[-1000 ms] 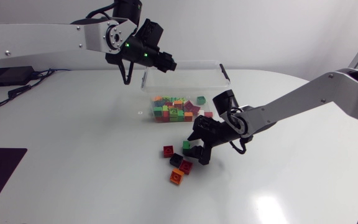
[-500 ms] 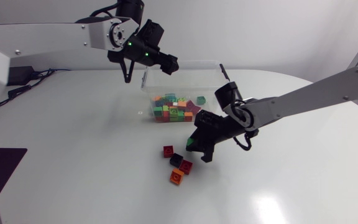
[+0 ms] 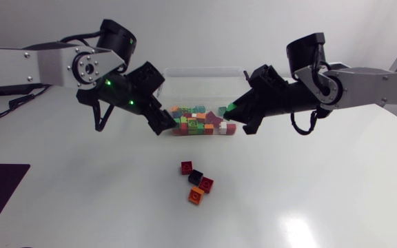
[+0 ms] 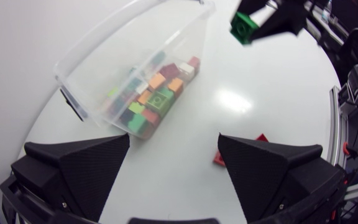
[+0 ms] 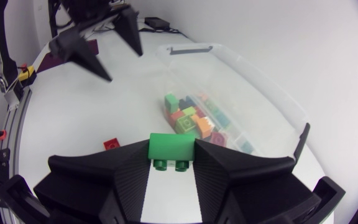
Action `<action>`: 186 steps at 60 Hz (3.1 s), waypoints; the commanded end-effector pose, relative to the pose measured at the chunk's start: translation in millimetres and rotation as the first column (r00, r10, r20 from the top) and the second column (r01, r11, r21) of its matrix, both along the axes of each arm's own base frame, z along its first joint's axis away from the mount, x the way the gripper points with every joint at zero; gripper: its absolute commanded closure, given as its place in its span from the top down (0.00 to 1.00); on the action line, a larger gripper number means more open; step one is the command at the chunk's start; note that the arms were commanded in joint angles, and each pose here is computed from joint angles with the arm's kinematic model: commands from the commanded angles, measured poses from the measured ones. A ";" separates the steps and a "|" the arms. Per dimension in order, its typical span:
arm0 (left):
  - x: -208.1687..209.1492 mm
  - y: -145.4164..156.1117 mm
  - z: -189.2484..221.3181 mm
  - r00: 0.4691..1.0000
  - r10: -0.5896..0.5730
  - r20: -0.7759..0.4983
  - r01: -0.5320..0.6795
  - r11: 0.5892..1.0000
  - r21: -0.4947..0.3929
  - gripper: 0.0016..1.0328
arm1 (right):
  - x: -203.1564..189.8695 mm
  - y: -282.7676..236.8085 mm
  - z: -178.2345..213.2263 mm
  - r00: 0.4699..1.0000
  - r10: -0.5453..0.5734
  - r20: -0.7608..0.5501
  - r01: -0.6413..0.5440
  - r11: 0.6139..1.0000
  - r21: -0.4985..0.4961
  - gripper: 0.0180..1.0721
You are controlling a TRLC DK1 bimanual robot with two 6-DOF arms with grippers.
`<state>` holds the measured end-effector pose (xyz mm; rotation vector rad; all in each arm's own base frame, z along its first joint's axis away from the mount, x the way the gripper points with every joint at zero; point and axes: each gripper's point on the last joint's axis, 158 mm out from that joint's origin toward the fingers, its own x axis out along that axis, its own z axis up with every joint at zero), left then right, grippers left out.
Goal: Place the duplo bricks in the container
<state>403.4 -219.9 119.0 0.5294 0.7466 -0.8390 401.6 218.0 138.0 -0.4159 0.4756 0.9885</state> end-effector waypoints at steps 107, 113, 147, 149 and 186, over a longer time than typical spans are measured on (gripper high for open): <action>-36.0 -48.4 -160.8 0.850 -0.476 -0.225 0.525 0.801 0.289 0.52 | -129.4 -4.7 -105.2 0.984 0.006 -0.180 -0.045 0.976 -0.213 0.95; -39.9 -49.4 -161.7 0.845 -0.480 -0.236 0.532 0.801 0.274 0.31 | -131.6 3.8 -120.3 0.974 0.018 -0.224 -0.072 0.969 -0.235 0.95; -65.3 -28.3 -126.3 0.840 -0.473 -0.265 0.532 0.815 0.231 0.25 | -114.9 35.1 -158.3 0.961 0.009 -0.275 -0.096 0.947 -0.305 0.92; -65.8 -24.4 -116.4 0.847 -0.470 -0.251 0.524 0.820 0.232 0.25 | -113.0 37.4 -161.7 0.960 0.009 -0.280 -0.099 0.946 -0.308 0.89; -10.8 -34.3 31.3 0.943 -0.329 0.052 0.324 0.942 0.087 0.25 | -114.8 50.3 -178.4 0.963 0.041 -0.267 -0.135 0.930 -0.343 0.30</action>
